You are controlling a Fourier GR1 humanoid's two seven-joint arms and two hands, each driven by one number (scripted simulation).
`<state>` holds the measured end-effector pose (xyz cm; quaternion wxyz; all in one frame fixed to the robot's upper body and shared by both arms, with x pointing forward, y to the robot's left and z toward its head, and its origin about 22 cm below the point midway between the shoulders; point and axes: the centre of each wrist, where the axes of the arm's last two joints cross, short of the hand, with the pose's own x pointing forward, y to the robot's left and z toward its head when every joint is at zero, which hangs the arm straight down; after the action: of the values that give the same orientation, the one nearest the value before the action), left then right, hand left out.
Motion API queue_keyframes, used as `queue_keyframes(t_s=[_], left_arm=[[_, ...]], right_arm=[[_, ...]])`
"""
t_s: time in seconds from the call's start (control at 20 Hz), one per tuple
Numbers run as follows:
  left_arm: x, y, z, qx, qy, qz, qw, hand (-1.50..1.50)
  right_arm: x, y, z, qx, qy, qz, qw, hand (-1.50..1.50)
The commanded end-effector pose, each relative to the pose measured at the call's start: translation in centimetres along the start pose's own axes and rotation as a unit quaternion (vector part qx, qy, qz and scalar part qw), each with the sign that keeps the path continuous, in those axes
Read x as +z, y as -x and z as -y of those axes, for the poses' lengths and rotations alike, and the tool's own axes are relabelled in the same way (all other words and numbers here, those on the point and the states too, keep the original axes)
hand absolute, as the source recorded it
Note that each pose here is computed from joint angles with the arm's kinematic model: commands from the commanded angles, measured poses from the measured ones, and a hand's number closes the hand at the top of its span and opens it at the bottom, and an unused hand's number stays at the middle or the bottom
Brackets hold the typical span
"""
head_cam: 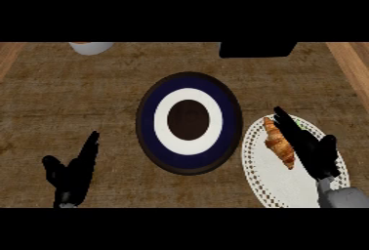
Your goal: Pick the croissant from the placemat and place it in the plate
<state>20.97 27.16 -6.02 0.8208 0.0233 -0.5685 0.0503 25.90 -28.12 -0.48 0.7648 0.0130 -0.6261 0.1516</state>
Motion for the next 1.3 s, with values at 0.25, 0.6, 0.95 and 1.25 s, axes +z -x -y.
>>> queue_keyframes(t_s=[0.25, 0.6, 0.95, 1.25], left_arm=[[-3.4, -11.1, 0.6, -0.153, 0.008, 0.211, 0.9654, 0.00], [-4.6, -12.4, 1.3, -0.154, 0.029, 0.176, 0.9719, 0.00], [-4.3, -12.0, 2.6, -0.156, 0.030, 0.186, 0.9696, 0.00], [-4.8, -12.0, 3.1, -0.153, 0.030, 0.180, 0.9713, 0.00]], right_arm=[[-5.3, -11.2, -4.3, -0.142, 0.075, 0.152, 0.975, -1.50], [-2.8, -3.0, -8.0, 0.103, 0.113, 0.098, 0.983, -1.50], [-1.5, -1.4, -5.5, 0.265, 0.159, 0.146, 0.940, -1.50], [2.9, -10.4, -2.0, 0.320, 0.182, 0.147, 0.918, -1.50]])
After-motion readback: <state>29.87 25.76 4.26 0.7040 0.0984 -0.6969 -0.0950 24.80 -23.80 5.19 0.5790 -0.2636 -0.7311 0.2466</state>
